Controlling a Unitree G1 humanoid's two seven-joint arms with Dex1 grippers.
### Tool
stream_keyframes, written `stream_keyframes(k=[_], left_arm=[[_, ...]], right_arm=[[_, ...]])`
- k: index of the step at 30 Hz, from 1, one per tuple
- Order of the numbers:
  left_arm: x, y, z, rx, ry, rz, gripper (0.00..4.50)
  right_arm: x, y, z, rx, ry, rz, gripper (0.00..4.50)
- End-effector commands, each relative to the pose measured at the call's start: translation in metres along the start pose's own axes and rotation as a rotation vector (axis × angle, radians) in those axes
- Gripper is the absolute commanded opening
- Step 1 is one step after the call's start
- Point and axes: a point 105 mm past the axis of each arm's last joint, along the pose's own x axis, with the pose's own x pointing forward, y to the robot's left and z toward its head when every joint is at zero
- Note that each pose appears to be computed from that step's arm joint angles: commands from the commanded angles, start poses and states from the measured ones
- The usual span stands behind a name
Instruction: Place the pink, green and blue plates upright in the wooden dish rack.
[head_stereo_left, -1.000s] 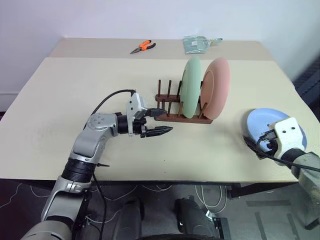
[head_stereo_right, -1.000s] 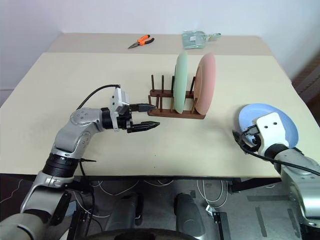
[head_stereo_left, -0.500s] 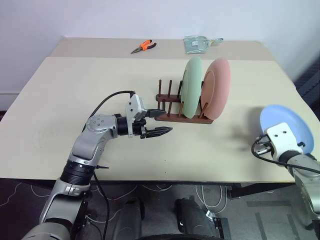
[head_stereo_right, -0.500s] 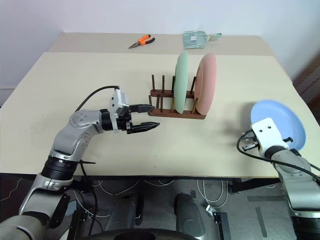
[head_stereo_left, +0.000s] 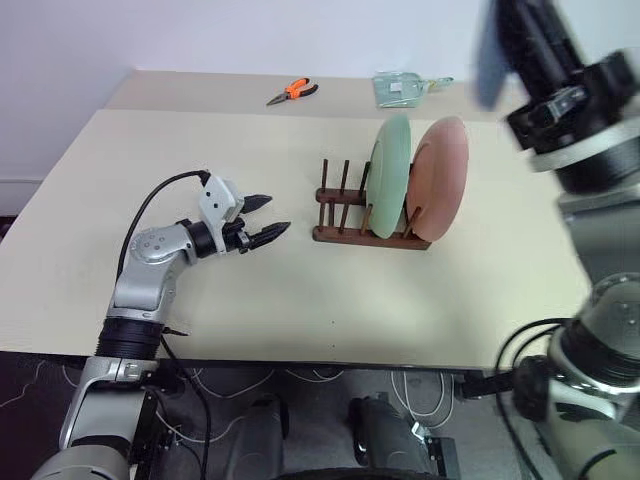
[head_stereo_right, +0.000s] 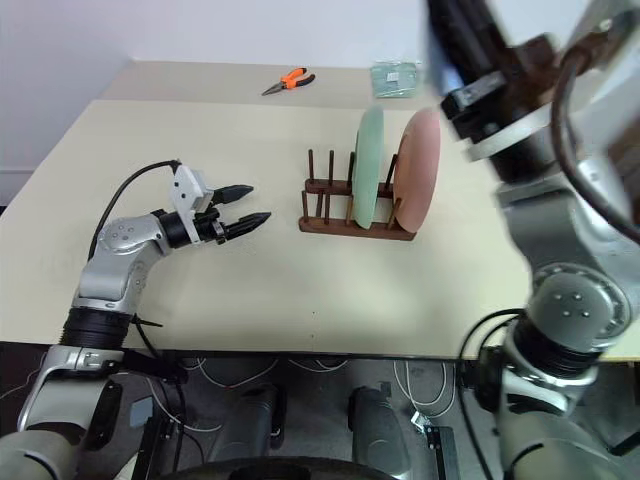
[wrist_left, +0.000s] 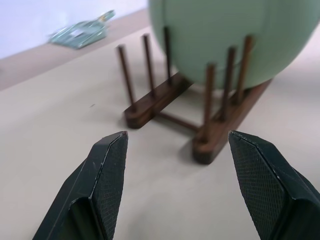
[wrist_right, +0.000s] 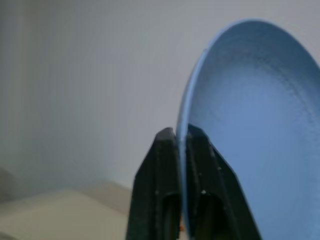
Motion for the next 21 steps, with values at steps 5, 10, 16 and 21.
stream_keyframes(k=[5, 10, 16, 21], left_arm=[[-0.015, 0.019, 0.008, 0.042, -0.025, 0.082, 3.28], [-0.023, 0.011, -0.002, 0.023, 0.019, 0.045, 3.28], [-0.021, 0.002, -0.002, 0.003, 0.016, 0.027, 3.28], [-0.018, -0.003, -0.002, -0.004, 0.015, 0.013, 3.28]], right_arm=[[0.009, 0.054, -0.046, 0.606, 0.060, 0.095, 0.03], [0.016, 0.052, -0.083, 0.771, 0.139, -0.017, 0.03], [0.017, 0.036, -0.100, 0.778, 0.157, -0.130, 0.03], [0.020, 0.028, -0.102, 0.759, 0.148, -0.158, 0.03]])
